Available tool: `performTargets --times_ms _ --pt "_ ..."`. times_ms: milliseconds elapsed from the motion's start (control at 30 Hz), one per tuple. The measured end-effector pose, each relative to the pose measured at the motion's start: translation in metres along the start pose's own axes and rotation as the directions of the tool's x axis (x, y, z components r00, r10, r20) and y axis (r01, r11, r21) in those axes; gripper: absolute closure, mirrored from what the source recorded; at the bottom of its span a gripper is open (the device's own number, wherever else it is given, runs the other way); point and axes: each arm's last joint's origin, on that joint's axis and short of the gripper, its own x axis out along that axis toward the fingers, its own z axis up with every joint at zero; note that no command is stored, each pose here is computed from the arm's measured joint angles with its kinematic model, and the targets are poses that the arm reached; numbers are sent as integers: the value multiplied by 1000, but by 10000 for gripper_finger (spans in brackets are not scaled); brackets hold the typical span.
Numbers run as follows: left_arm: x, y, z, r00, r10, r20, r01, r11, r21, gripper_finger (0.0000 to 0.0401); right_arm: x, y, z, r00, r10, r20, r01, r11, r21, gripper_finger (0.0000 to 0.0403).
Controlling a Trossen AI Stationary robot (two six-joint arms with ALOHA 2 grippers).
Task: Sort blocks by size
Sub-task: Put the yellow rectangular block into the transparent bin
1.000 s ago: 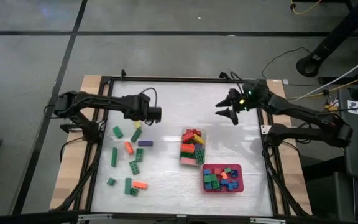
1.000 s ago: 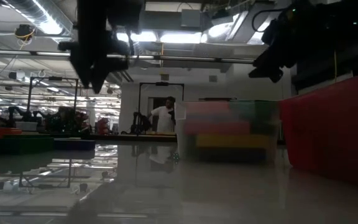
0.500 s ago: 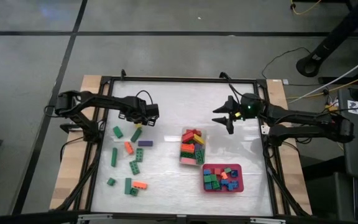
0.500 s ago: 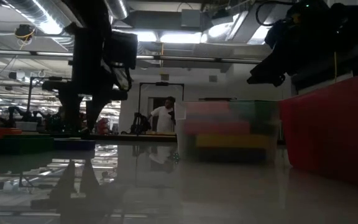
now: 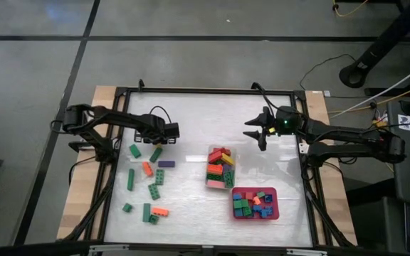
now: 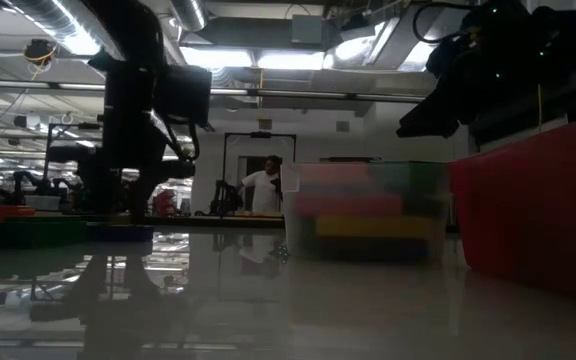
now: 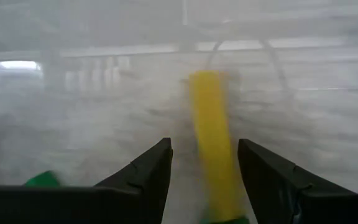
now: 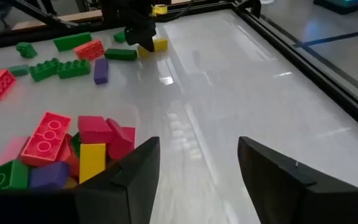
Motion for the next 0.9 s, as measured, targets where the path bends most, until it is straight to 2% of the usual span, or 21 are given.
performTargets --times_ms 167,367,467,633,800,867,900 --pt "11 0 -3 998 -55 14 55 998 -17 229 0 0 0 1000 4 -1 -4 1000 -21 189" --pt "14 1 -4 998 -65 20 65 998 12 237 0 0 -1 1000 6 -8 -6 1000 -23 189" --pt "14 0 -4 997 -76 22 75 996 56 271 0 0 -1 1000 9 -9 -9 1000 -23 189" --pt "12 -5 -1 993 -109 51 100 984 150 361 0 0 -1 1000 9 -8 -9 1000 -24 189" --pt "1 -25 8 951 -277 138 255 953 162 366 0 0 -1 1000 9 -5 -9 1000 -24 189" --pt "-4 -36 11 910 -379 168 346 917 197 362 0 0 -1 1000 9 -5 -9 1000 -24 189" --pt "-10 -44 13 875 -449 182 409 886 217 358 0 0 0 1000 9 -5 -9 1000 -24 189"
